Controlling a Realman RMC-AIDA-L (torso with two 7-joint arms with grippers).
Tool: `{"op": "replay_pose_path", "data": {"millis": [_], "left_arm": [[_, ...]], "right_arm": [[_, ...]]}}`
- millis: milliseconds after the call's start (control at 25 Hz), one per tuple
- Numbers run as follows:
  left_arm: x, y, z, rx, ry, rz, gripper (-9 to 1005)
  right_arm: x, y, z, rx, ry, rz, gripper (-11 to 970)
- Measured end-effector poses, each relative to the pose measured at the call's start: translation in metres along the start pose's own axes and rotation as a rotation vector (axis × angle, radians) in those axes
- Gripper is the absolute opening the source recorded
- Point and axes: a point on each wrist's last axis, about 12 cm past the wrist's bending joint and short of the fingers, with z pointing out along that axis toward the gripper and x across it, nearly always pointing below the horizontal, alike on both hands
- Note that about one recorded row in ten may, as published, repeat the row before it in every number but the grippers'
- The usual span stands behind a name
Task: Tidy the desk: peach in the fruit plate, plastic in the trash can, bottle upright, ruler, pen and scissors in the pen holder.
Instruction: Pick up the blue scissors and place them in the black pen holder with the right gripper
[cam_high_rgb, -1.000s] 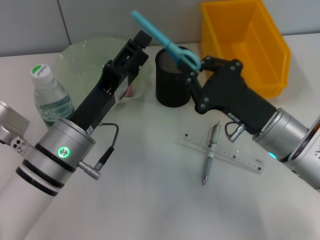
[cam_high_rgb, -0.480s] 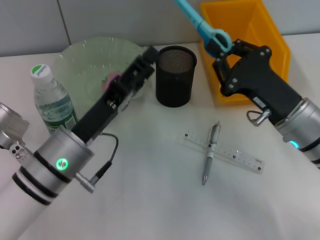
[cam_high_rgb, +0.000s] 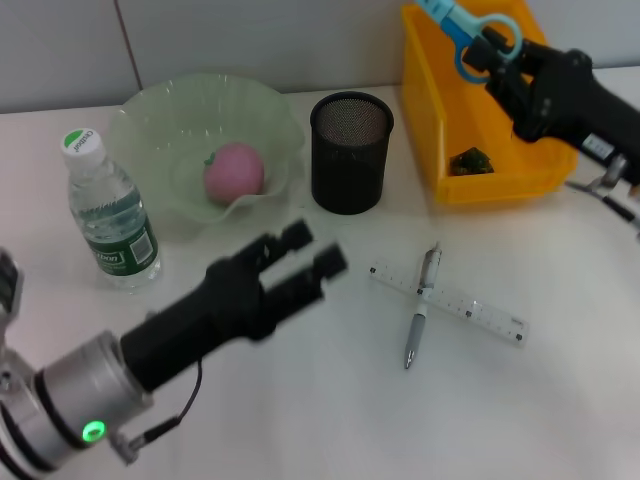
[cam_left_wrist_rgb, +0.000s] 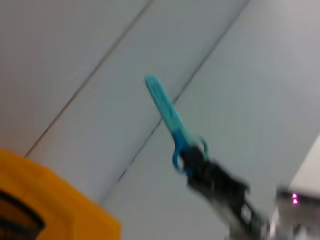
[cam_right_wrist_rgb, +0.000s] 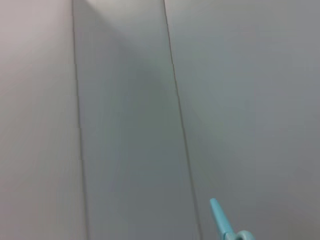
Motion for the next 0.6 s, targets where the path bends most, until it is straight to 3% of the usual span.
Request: {"op": "replay_pose_path", "data": {"millis": [240, 280, 320, 360, 400, 480, 600], "left_arm": [[0.011, 0.001, -0.012, 0.011, 0.108, 0.119, 754], [0.012, 0.002, -0.014, 0.01, 0.122, 0.133, 754], [0.013, 0.003, -0.017, 0.002, 0.133, 0.148, 755], [0.014, 0.004, -0.02, -0.006, 0.142, 0.166, 755], [0.014, 0.004, -0.02, -0.006, 0.142, 0.166, 755], [0.016, 0.005, -0.024, -0.021, 0.152, 0.195, 755], [0.017, 0.006, -0.027, -0.031, 0.162, 0.215, 755]], "right_arm": [[-0.04, -0.022, 0.015, -0.066, 0.22, 0.12, 86], [-0.06, -0.029, 0.025, -0.078, 0.333, 0.161, 85], [-0.06, -0.029, 0.025, -0.078, 0.333, 0.161, 85], [-0.078, -0.034, 0.032, -0.063, 0.431, 0.186, 85], [-0.078, -0.034, 0.032, -0.063, 0.431, 0.186, 85], [-0.106, -0.036, 0.045, -0.024, 0.555, 0.189, 85], [-0.119, -0.038, 0.055, 0.013, 0.64, 0.188, 85]]}}
